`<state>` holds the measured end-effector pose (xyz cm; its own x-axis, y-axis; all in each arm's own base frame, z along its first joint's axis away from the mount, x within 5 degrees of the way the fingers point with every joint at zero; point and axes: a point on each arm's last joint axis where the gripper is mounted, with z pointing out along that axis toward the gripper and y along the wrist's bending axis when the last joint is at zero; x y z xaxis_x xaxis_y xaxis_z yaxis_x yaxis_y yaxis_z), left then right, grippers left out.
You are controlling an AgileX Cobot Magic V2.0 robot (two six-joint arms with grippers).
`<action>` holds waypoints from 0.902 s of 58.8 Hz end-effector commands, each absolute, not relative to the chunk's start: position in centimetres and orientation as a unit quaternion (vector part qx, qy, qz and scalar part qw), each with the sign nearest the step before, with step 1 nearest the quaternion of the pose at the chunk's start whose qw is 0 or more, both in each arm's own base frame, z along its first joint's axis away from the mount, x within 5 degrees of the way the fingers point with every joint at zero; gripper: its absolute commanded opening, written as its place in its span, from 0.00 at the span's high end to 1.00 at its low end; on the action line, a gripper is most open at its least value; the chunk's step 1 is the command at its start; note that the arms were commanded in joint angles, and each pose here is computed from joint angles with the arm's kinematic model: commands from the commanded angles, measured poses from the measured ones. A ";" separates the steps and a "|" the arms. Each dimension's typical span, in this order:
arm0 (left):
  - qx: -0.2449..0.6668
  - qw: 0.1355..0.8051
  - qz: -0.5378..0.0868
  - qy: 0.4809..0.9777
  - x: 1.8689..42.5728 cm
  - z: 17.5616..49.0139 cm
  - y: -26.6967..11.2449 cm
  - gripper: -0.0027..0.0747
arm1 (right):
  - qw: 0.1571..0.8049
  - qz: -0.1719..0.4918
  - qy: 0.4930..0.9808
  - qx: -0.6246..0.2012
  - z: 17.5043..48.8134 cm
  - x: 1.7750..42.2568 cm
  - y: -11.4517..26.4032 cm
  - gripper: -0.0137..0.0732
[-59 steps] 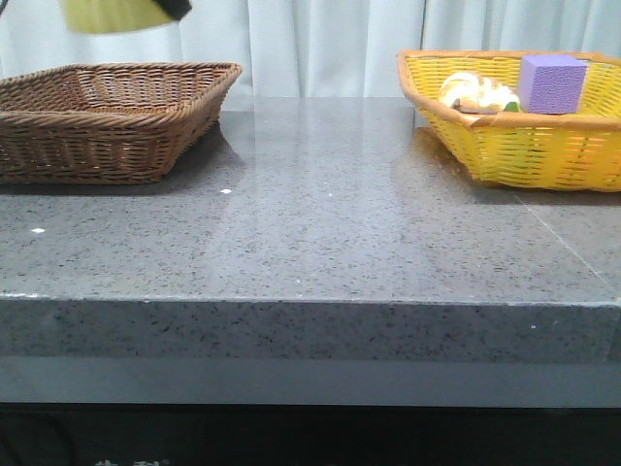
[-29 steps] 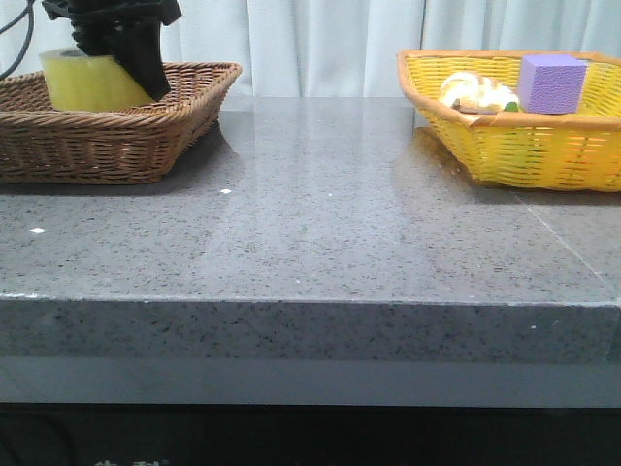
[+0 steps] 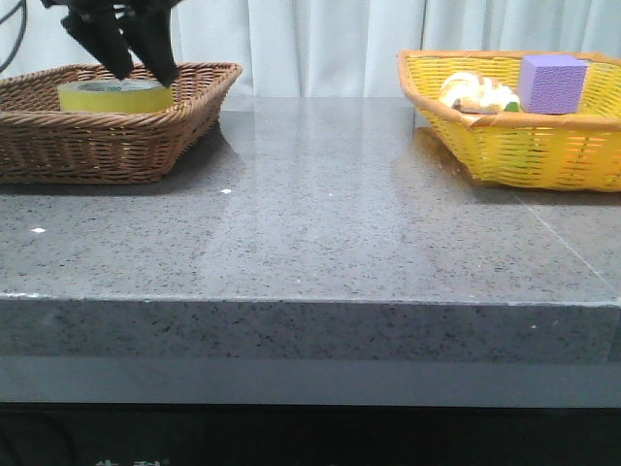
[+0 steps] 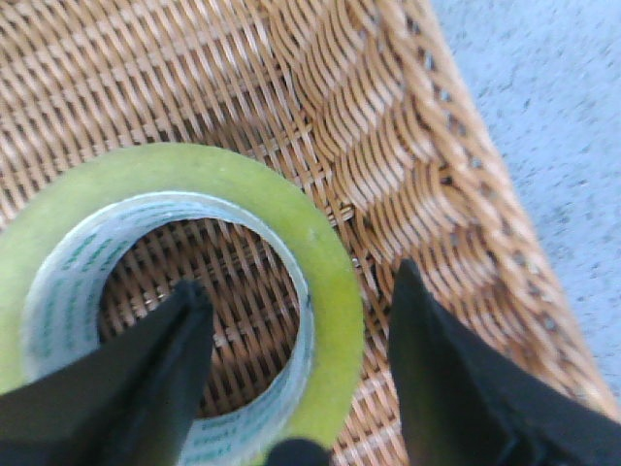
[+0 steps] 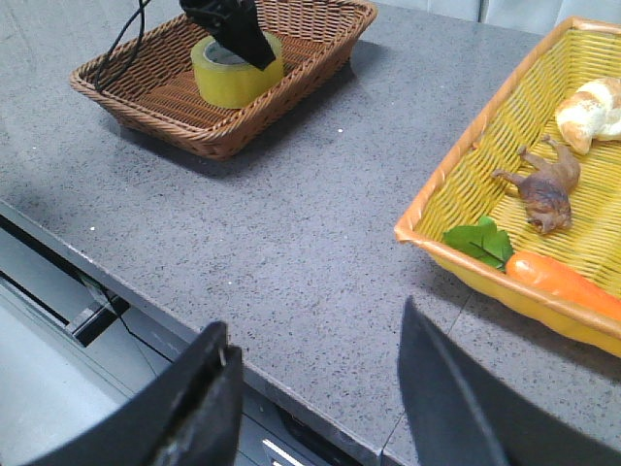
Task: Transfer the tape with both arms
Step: 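Open the left gripper and raise it away from the tape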
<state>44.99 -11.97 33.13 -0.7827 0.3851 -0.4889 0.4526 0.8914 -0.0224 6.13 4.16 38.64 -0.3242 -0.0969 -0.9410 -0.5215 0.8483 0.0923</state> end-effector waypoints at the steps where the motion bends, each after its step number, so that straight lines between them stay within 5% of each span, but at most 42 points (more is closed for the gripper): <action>1: 0.209 0.298 -0.083 0.928 42.2 38.9 -11.5 0.44 | 0.582 0.203 0.764 -0.188 39.9 6.2 4.2 0.39; 35: 0.299 0.421 -0.155 0.842 29.1 50.9 -16.8 0.44 | 0.582 0.203 0.764 -0.188 39.9 6.2 4.2 0.39; 53: 0.339 0.390 -0.160 0.841 24.8 49.5 -17.6 0.45 | 0.582 0.203 0.764 -0.188 39.9 6.2 4.2 0.39</action>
